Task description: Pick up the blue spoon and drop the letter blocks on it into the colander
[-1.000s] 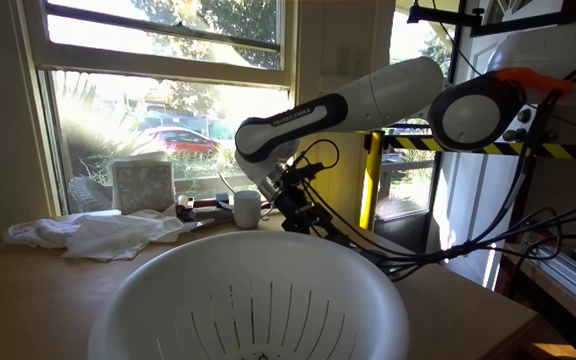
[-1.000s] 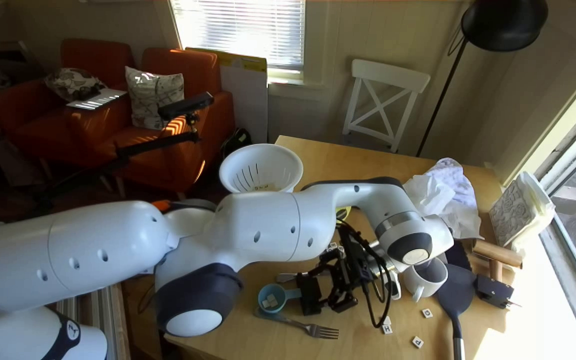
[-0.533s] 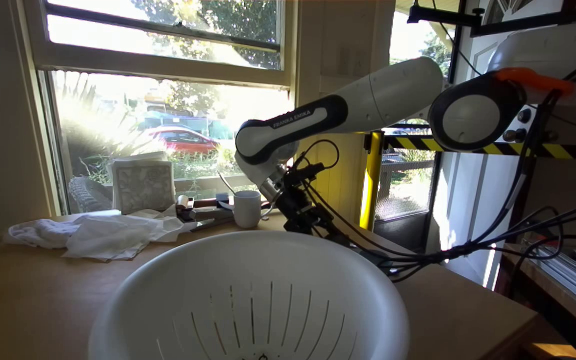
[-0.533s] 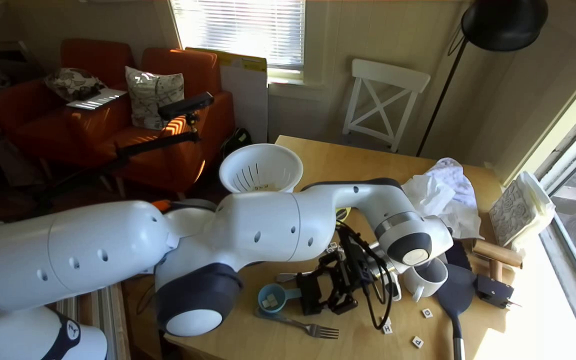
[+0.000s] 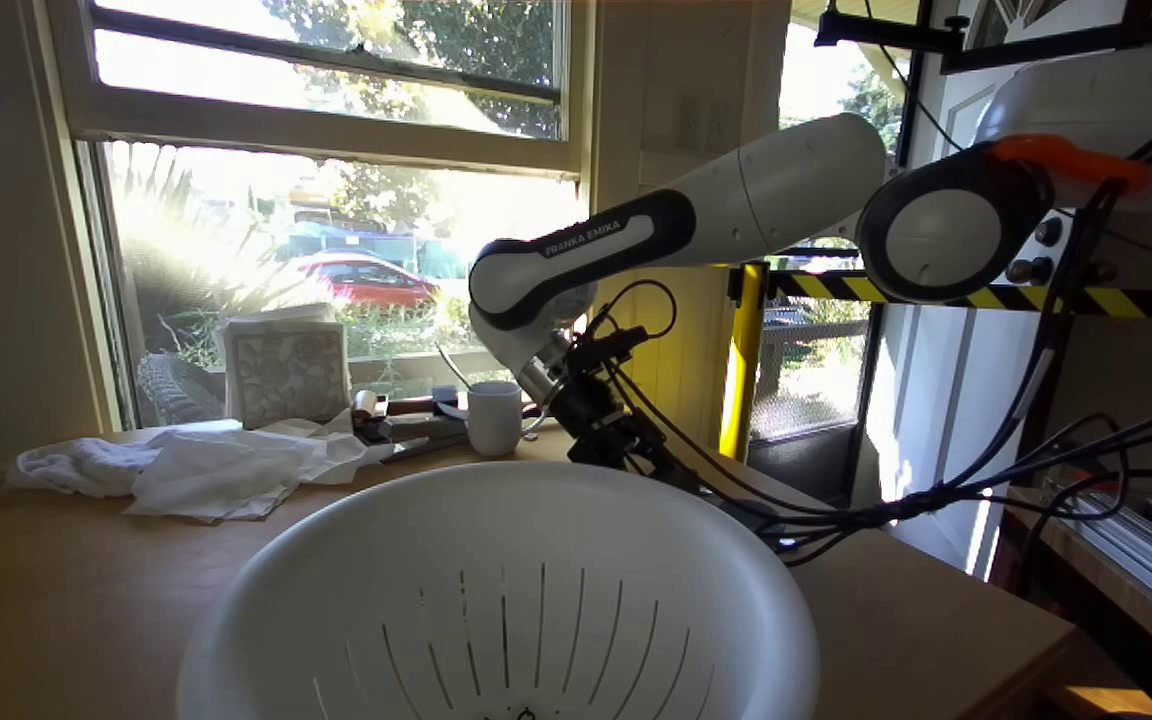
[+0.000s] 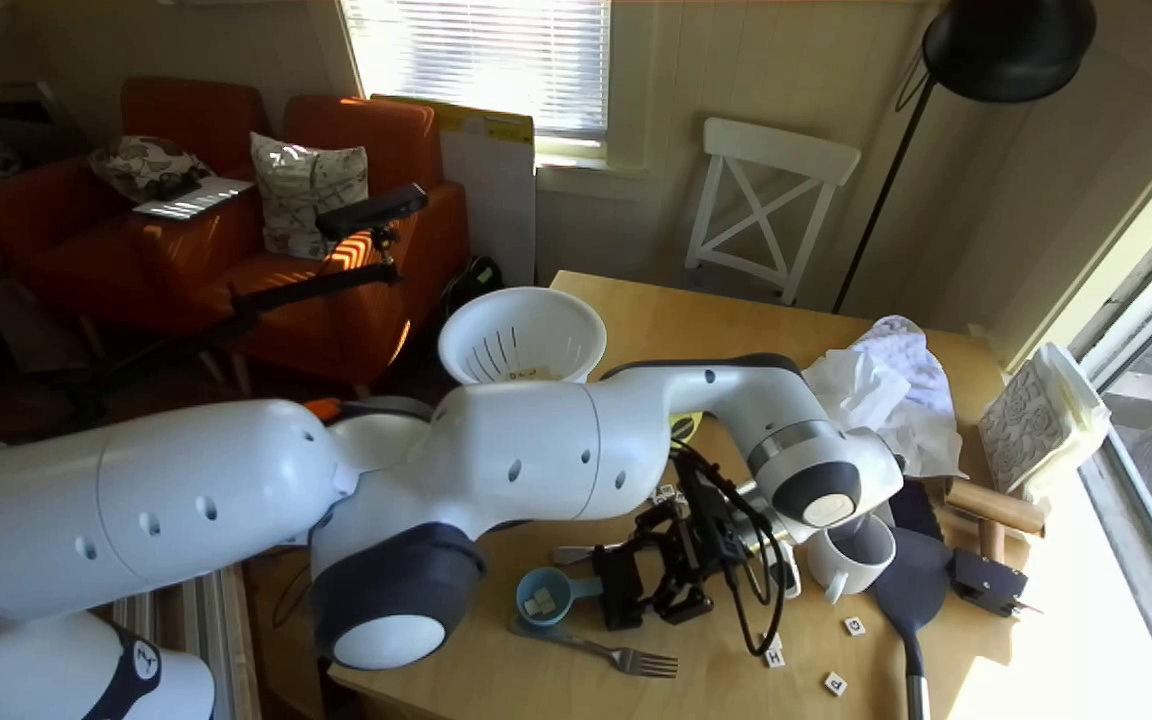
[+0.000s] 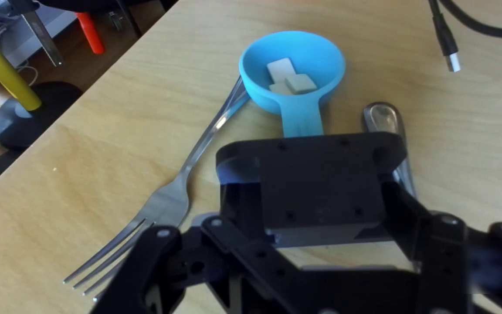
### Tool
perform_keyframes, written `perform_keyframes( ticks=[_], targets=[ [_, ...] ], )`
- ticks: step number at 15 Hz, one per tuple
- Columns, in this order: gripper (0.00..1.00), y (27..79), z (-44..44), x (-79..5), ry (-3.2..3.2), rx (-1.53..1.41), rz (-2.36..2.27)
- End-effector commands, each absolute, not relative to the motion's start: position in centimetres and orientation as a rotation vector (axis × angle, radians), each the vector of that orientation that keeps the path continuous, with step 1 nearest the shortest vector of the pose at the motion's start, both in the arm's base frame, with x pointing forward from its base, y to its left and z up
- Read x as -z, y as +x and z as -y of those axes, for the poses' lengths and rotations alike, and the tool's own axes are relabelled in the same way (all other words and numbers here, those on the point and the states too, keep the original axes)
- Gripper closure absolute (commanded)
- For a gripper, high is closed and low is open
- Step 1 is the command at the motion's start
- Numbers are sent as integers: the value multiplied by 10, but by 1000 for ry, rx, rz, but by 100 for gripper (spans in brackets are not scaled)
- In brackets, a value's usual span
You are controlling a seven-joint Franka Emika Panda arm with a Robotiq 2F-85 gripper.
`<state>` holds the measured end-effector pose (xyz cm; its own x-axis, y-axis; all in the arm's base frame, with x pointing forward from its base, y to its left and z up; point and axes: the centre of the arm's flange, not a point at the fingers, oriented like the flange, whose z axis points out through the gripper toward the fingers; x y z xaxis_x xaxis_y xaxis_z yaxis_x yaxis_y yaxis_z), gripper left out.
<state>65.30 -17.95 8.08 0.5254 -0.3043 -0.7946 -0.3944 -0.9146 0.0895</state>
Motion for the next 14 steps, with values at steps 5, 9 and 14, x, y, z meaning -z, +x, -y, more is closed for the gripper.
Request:
perform_keyframes(
  ticks=[5,9,14],
  targets=[
    [59,692,187,-75,-2662,-1374,-567],
    [65,689,188,-84,-2673,-1352,-589],
    [65,682,190,-149,-2701,-1208,-655]
  ],
)
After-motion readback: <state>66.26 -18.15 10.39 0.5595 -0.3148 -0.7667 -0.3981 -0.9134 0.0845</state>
